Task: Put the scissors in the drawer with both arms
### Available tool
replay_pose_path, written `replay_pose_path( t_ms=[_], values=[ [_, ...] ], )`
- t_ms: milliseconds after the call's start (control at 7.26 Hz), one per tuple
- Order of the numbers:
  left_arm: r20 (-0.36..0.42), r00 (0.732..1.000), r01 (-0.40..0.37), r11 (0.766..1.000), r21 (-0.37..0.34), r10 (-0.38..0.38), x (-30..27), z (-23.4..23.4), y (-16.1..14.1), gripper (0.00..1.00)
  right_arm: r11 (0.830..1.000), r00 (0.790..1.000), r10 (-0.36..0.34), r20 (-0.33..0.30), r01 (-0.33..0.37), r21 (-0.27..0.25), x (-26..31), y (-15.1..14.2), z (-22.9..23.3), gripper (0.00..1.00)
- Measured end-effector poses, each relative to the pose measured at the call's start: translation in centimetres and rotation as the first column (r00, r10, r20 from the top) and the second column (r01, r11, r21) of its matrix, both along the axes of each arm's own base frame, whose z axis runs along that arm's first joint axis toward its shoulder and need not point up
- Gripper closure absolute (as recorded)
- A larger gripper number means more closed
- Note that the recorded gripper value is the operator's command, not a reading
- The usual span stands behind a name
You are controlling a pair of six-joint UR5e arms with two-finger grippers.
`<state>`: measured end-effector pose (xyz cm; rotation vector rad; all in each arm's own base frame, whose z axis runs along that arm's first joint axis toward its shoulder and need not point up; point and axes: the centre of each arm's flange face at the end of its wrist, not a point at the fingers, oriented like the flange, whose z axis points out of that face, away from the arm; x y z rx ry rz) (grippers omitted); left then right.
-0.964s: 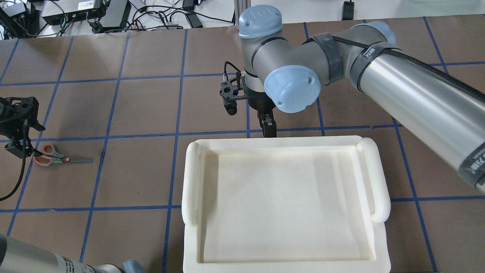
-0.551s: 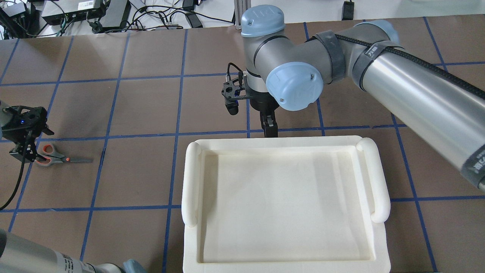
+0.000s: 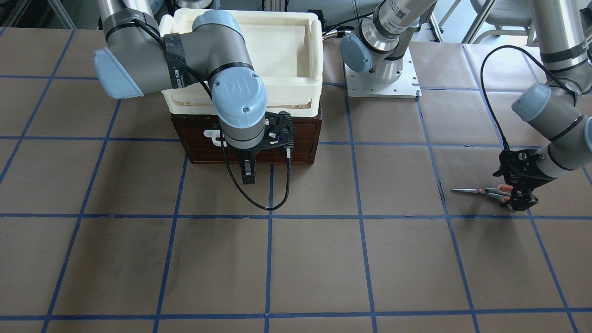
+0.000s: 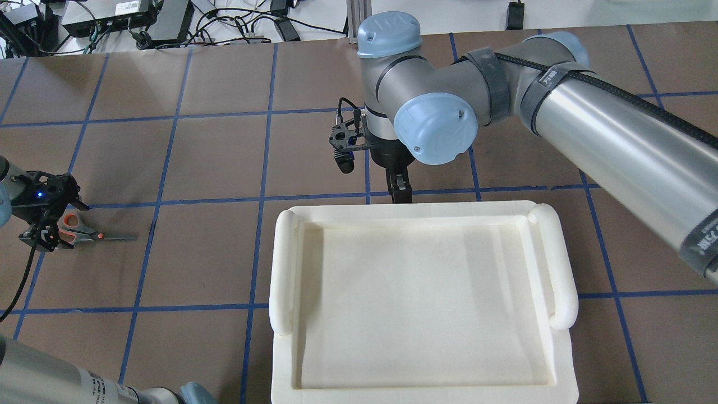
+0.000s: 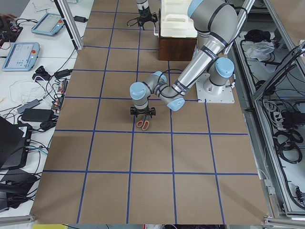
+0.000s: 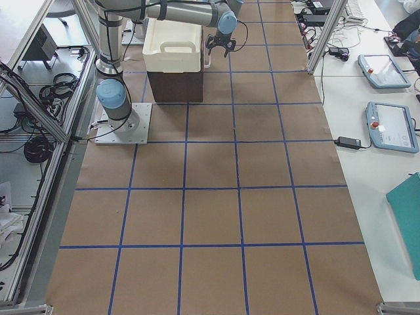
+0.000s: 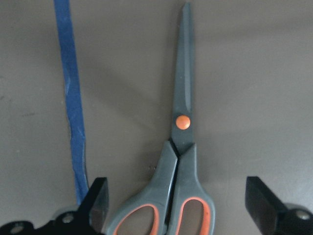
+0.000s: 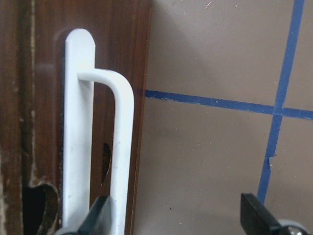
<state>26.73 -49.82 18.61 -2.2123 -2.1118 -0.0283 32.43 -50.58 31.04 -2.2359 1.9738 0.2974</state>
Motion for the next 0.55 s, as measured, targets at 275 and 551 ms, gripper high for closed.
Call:
replay_pose_path(
  t_ms=[275, 551],
  values=[
    [0.005, 1.000, 0.000, 1.000, -0.004, 0.000, 0.02, -0.59, 0.34, 0.01, 1.000, 1.000, 0.010, -0.003, -0.010, 0.015, 0.00, 0.03, -0.83, 0.12],
    [-0.002, 1.000, 0.000, 1.000, -0.002, 0.000, -0.24, -1.11, 0.27, 0.03, 1.000, 1.000, 0.004, -0.011, -0.004, 0.020, -0.01, -0.06, -1.19, 0.11]
  ],
)
